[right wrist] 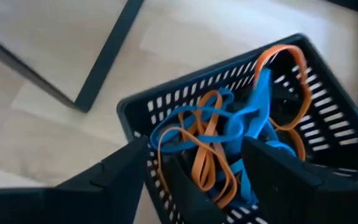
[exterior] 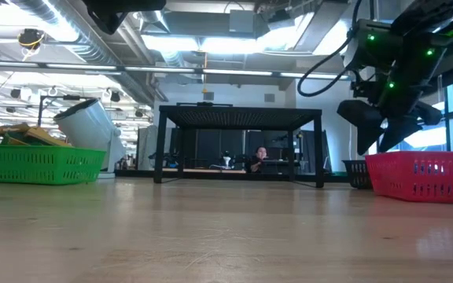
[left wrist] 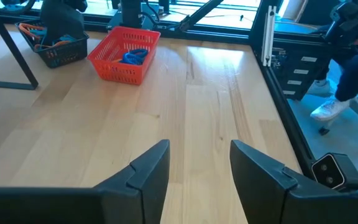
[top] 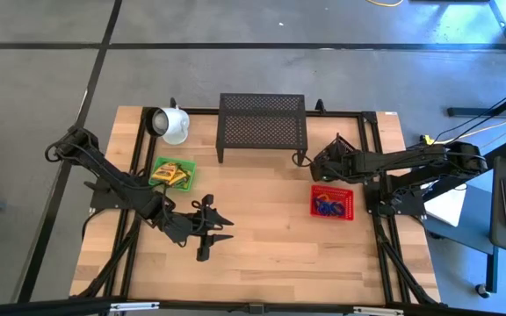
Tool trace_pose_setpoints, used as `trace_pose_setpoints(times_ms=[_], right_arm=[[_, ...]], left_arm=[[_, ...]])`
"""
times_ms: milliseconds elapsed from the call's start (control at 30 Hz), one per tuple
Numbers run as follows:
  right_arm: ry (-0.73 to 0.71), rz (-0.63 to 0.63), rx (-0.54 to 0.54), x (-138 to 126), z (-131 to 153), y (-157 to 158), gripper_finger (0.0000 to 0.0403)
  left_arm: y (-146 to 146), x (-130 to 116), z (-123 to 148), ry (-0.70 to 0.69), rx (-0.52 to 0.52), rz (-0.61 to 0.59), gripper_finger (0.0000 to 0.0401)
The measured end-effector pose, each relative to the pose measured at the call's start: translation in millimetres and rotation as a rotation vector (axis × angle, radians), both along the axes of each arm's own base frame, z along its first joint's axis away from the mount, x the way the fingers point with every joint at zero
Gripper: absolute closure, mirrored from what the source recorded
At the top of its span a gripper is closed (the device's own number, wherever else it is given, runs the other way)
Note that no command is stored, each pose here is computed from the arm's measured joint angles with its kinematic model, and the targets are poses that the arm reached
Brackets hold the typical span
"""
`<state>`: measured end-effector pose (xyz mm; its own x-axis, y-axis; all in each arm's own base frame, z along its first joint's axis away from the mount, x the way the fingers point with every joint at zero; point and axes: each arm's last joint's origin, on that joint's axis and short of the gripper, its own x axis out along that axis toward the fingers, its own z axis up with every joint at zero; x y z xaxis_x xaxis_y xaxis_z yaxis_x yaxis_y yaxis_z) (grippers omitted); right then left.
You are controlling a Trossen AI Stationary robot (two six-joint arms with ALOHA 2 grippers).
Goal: Pick & Place Office Desk Supplies
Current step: Put the blue rubber band band into the black bin, then put the black bin on the shelf
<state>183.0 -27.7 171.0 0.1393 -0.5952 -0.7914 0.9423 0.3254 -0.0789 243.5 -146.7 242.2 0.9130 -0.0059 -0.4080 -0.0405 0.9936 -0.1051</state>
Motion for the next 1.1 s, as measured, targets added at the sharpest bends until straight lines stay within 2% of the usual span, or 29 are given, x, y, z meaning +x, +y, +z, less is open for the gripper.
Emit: trace_pose_setpoints(times_ms=[167, 400, 533, 767, 933, 1100], right_arm=[[0.012, 0.020, 0.013, 0.1, -0.3, 0.4, 0.0126], [0.002, 0.009, 0.017, 0.2, -0.2, 0.4, 0.0131], [-0.026, -0.025, 0.099, -0.5, -1.6, 2.8, 0.0139], [-0.021, 0.055, 0.268, 1.4, -3.5, 9.5, 0.0144], [-0.018, 0.090, 0.247, 2.6, -3.1, 13.2, 0.0144], [-0.014, 0.132, 0.235, 1.9, -0.5, 15.1, 0.0144]], left_arm=[[0.0, 0.0, 0.0, 0.000, 0.000, 0.000, 0.0238], [0.1, 0.1, 0.0, 0.000, 0.000, 0.000, 0.0238], [0.0, 0.0, 0.0, 0.000, -0.022, 0.009, 0.0238], [6.0, -8.3, 17.2, -0.054, -0.033, 0.005, 0.0238], [7.6, -19.3, 31.5, -0.094, -0.040, -0.028, 0.0238], [5.1, -23.4, 34.6, -0.106, 0.008, -0.071, 0.0239]])
